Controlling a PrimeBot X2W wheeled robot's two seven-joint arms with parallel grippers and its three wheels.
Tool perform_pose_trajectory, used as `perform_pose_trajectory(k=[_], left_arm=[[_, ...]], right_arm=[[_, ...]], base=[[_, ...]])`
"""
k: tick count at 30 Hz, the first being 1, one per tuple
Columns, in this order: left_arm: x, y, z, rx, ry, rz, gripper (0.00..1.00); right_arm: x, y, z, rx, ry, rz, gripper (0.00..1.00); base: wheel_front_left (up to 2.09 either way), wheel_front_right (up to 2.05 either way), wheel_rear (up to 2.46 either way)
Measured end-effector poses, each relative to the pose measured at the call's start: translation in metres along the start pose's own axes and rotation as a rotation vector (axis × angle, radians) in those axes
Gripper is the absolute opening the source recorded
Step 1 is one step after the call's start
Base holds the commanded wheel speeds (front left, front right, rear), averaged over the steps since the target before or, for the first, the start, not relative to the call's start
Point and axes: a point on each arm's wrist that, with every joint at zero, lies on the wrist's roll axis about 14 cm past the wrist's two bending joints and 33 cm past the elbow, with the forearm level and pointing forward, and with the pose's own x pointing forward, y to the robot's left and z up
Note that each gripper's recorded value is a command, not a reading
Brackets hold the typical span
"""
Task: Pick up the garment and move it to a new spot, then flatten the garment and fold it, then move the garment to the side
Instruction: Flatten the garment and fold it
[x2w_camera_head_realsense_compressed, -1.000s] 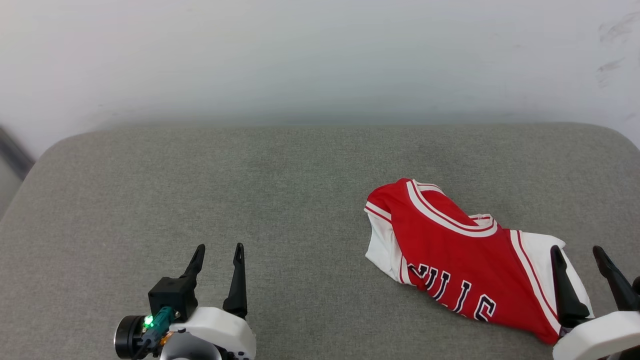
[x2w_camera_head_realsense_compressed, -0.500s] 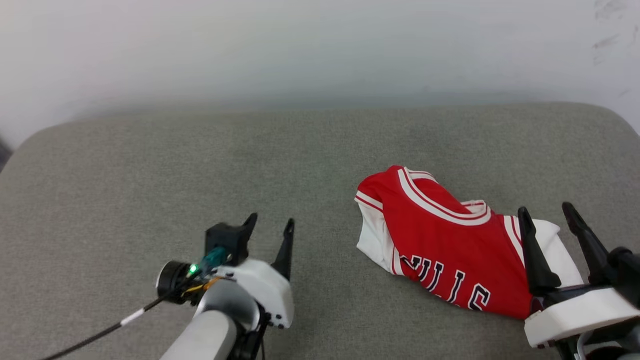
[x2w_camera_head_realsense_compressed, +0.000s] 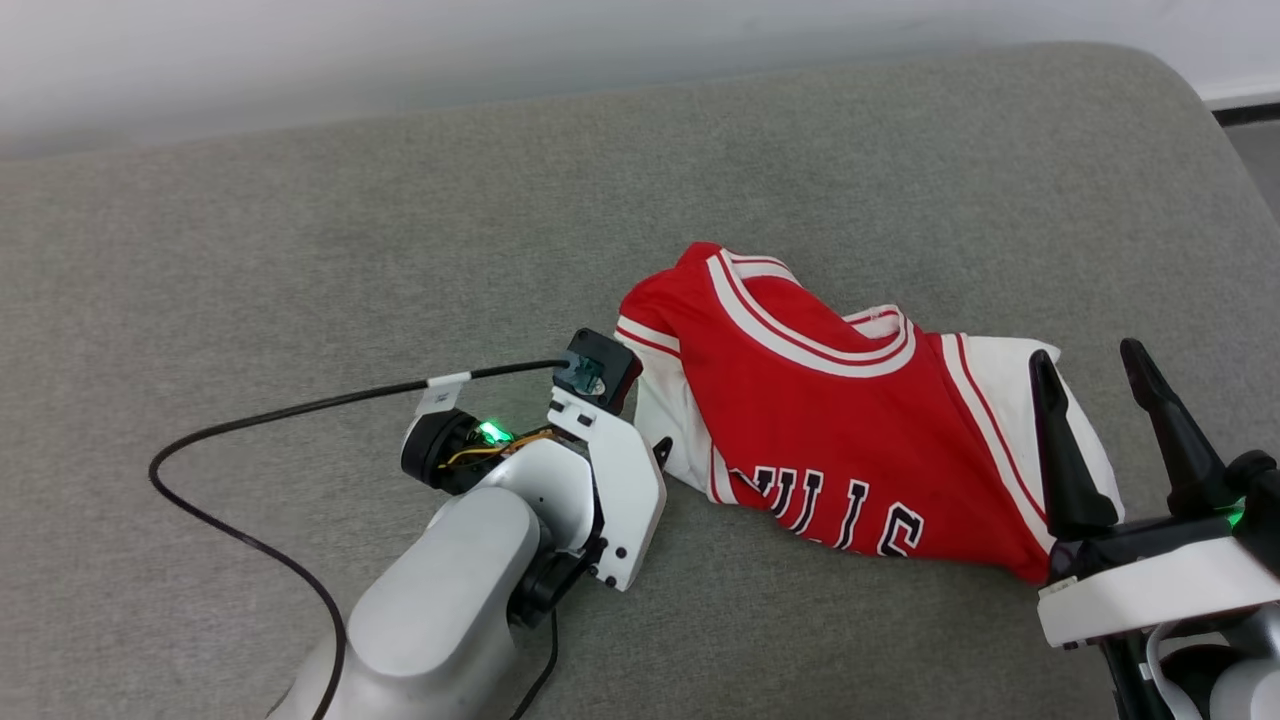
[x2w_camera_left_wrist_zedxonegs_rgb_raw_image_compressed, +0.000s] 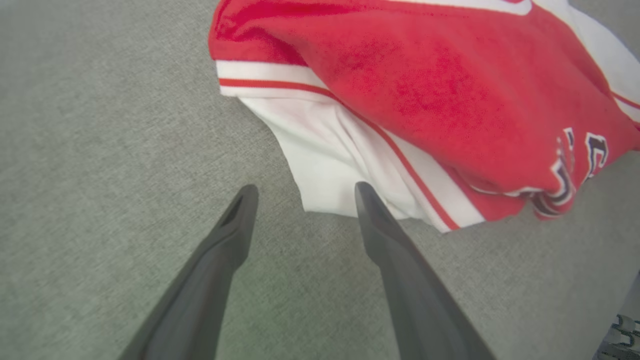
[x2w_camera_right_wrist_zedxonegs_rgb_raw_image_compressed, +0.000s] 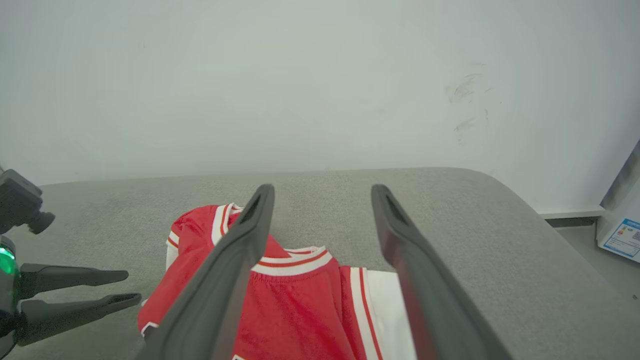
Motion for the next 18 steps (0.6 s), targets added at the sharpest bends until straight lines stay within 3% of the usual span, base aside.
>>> perform_pose_trajectory(k=[9,10,12,18], left_arm=[[0.034,-0.010,-0.036,0.108,0.260,-0.089,1.00],[0.036,-0.012,-0.038,0.117,0.285,-0.101,0.53],[0.037,-0.014,-0.039,0.123,0.308,-0.114,0.00],[0.033,-0.014,-0.029,0.110,0.225,-0.096,0.00]], right_arm=[[-0.003,-0.023,-0.022,0.014,0.044,-0.076,1.00],[-0.005,-0.025,-0.024,0.013,0.050,-0.082,1.00],[-0.006,-0.028,-0.024,0.012,0.048,-0.092,1.00],[-0.007,-0.030,-0.017,0.011,0.020,-0.098,1.00]], base=[[0.00,0.00,0.00],[0.00,0.00,0.00],[0.00,0.00,0.00],[0.00,0.00,0.00]])
